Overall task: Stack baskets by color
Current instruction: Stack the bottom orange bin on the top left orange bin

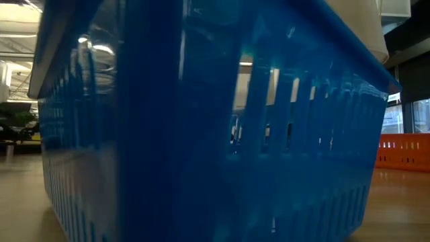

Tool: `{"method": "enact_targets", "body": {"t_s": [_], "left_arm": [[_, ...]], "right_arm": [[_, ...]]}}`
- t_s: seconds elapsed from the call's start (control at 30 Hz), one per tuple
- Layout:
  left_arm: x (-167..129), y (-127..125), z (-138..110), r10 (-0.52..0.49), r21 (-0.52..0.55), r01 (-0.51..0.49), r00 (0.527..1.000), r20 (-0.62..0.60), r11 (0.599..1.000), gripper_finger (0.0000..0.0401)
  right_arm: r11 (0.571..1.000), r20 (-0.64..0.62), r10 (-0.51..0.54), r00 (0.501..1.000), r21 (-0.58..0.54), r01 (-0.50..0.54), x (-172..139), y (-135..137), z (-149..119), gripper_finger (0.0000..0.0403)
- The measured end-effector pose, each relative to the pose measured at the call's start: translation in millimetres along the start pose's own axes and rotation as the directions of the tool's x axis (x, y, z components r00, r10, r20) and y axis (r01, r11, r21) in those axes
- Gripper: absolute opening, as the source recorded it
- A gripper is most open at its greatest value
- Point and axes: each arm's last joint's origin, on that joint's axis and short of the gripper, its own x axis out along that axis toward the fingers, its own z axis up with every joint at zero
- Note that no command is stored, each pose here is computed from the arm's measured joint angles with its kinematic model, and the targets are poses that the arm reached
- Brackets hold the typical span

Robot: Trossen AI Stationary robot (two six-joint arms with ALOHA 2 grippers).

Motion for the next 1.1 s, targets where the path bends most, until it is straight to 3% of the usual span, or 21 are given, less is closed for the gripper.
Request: {"method": "enact_targets", "body": {"t_s": [0.3, 0.5, 0.63, 1.1], "left_arm": [[70.8, -30.8, -11.7, -0.035, 0.021, 0.033, 0.993, 0.116, 0.999, 0.0055], [110.0, -39.8, -29.9, -0.132, 0.054, 0.128, 0.987, 0.088, 0.99, 0.0055], [130.1, -38.0, -44.3, -0.121, 0.012, 0.121, 0.991, 0.051, 0.993, 0.0055], [161.4, -29.8, -70.1, -0.07, 0.034, 0.07, 0.998, 0.008, 0.997, 0.0055]], "right_arm": [[1.0, -0.001, -0.001, 1.0, -0.01, 0.001, 0.0, 0.0, -0.1, 0.0102], [0.999, -0.001, -0.001, 1.0, -0.034, 0.001, 0.0, 0.1, -0.1, 0.0102], [0.999, -0.002, 0.0, 1.0, -0.035, 0.0, 0.1, 0.1, -0.2, 0.0102], [0.999, -0.021, -0.027, 0.999, -0.032, 0.027, -0.2, -1.6, -2.1, 0.0102]]}}
